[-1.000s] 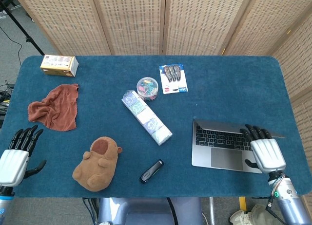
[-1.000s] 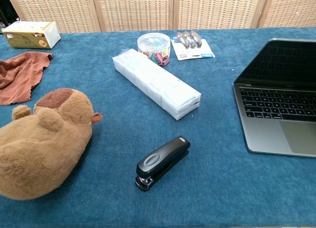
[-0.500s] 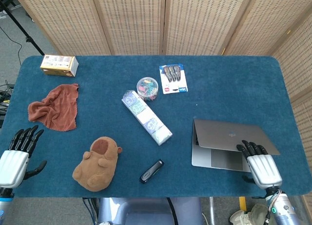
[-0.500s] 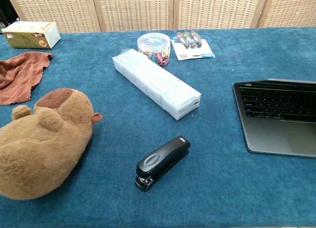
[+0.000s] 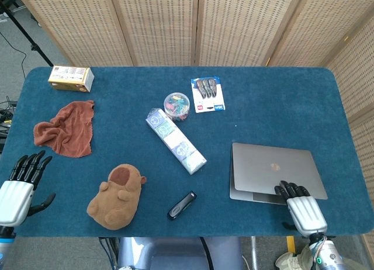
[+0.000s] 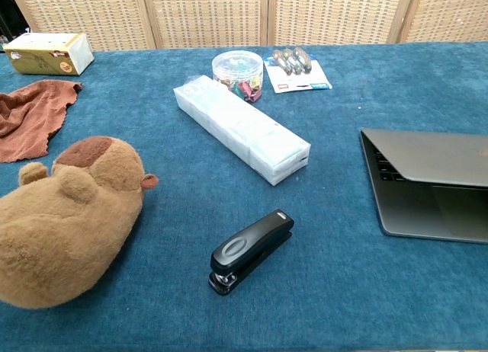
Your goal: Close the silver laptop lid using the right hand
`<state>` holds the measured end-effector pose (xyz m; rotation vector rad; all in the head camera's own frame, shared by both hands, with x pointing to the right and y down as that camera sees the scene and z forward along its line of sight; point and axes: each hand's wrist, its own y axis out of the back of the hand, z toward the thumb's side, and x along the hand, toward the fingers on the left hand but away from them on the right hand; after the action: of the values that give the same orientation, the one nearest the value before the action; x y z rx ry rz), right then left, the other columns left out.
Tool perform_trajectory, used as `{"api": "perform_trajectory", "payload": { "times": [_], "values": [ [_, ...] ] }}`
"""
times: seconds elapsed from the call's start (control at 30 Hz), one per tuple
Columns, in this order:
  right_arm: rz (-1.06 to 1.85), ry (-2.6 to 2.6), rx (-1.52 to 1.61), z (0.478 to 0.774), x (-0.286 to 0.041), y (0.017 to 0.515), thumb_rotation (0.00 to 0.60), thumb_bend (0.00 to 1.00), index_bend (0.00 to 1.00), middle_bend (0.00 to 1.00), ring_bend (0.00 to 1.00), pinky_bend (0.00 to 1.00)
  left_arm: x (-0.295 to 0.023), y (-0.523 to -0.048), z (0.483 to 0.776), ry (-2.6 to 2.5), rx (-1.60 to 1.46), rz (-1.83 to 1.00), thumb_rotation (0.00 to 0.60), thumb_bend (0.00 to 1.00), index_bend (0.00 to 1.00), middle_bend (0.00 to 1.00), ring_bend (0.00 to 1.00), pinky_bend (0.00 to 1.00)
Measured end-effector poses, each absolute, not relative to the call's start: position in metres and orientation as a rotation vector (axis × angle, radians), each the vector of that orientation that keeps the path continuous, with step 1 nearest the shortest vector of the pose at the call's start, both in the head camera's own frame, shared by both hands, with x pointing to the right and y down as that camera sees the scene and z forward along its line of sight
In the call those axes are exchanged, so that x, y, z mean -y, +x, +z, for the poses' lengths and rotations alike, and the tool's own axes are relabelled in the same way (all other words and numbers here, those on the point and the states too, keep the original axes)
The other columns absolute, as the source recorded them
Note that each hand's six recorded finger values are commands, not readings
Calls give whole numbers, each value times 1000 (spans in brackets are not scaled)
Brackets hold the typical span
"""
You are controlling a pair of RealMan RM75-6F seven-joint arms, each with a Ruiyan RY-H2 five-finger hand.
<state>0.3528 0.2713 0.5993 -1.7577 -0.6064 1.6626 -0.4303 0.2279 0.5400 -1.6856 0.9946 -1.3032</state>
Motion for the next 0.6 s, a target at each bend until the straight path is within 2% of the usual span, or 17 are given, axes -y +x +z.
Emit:
{"api": "perform_trajectory", "payload": {
  "times": [0.6],
  "values": [
    [1718, -1817, 526, 632, -291, 349, 600, 183, 141, 88, 119, 167, -229, -430, 534, -1684, -1000, -1293, 600, 245, 94, 0, 0, 0]
  ]
}}
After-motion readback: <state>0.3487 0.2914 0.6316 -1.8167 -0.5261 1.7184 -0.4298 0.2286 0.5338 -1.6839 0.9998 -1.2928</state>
